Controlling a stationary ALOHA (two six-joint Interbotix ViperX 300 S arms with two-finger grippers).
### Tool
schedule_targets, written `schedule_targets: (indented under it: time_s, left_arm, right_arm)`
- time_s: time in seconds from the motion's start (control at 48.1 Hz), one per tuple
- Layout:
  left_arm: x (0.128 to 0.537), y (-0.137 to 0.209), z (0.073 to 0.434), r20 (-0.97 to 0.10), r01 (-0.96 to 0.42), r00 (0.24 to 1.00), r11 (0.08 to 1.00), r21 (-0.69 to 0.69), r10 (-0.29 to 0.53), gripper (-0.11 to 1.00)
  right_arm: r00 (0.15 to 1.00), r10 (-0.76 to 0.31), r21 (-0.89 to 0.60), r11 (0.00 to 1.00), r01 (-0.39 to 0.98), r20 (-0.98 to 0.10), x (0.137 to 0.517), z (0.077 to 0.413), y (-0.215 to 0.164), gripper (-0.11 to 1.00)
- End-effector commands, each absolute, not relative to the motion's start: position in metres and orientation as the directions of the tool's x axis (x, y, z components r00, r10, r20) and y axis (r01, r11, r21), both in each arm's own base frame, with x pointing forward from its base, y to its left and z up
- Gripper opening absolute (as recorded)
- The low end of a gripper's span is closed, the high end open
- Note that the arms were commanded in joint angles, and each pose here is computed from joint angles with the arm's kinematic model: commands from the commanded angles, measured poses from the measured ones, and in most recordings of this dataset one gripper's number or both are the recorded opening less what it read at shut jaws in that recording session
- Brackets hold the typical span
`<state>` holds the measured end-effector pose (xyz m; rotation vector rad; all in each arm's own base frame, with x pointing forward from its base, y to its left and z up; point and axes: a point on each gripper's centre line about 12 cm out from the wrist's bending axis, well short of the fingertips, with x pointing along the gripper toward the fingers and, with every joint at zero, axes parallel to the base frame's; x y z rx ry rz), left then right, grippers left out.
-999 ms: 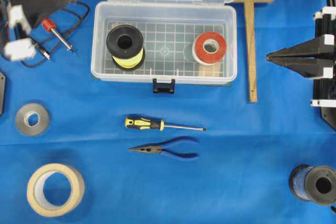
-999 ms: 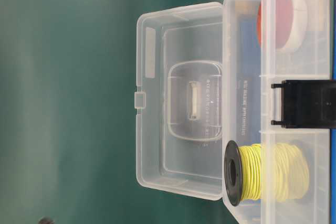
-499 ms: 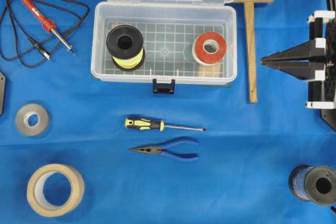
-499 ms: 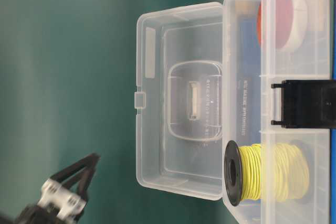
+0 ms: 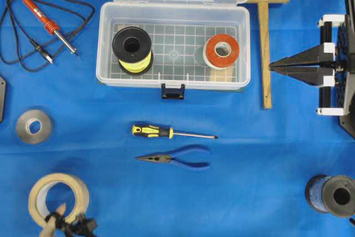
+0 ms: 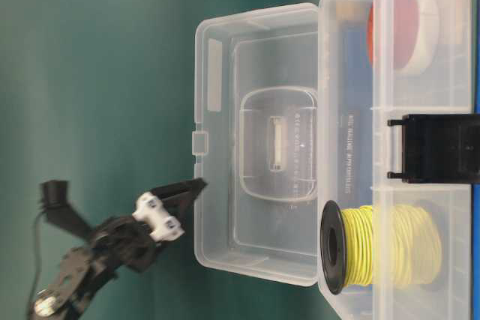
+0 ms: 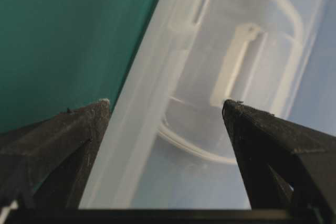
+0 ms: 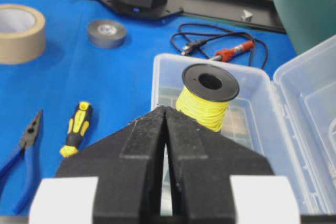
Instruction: Close the tool box with the left arm.
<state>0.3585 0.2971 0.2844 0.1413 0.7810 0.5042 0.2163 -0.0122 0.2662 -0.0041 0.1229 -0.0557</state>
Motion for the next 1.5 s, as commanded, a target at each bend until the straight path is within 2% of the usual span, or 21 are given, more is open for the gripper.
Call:
schedule_targets:
  time_s: [0.0, 0.146, 0.27, 0.499, 0.811, 1.061, 1.477]
  left_arm:
    - [0.360, 0.305, 0.292, -0.620, -0.397, 0.604, 0.864, 0.310, 0.501, 0.91]
    - [0.359, 0.309, 0.274, -0.660, -0.394, 0.577, 0.872, 0.291, 0.482, 0.91]
    - [0.361, 0.299, 0.267, -0.703, -0.369, 0.557, 0.890, 0.269, 0.443, 0.91]
    - [0.374, 0.263, 0.267, -0.764, -0.282, 0.537, 0.929, 0.238, 0.359, 0.90]
    - [0.382, 0.215, 0.288, -0.787, -0.180, 0.546, 0.958, 0.225, 0.287, 0.90]
    - [0.372, 0.193, 0.296, -0.803, -0.185, 0.538, 0.965, 0.185, 0.257, 0.90]
    - [0.360, 0.116, 0.300, -0.814, -0.061, 0.560, 0.988, 0.144, 0.154, 0.90]
  right_arm:
    - [0.991, -0.064, -0.003, 0.998, 0.064, -0.118, 0.218, 0.268, -0.014, 0.00]
    - [0.990, -0.076, -0.004, 0.997, 0.076, -0.121, 0.219, 0.268, -0.017, 0.00]
    - [0.988, -0.089, -0.006, 0.996, 0.089, -0.124, 0.219, 0.267, -0.020, 0.00]
    - [0.985, -0.104, -0.006, 0.995, 0.104, -0.139, 0.220, 0.263, -0.023, 0.00]
    - [0.984, -0.104, -0.006, 0.995, 0.104, -0.145, 0.221, 0.262, -0.023, 0.00]
    - [0.983, -0.104, -0.006, 0.995, 0.104, -0.150, 0.221, 0.260, -0.023, 0.00]
    - [0.983, -0.104, -0.006, 0.995, 0.104, -0.150, 0.221, 0.260, -0.023, 0.00]
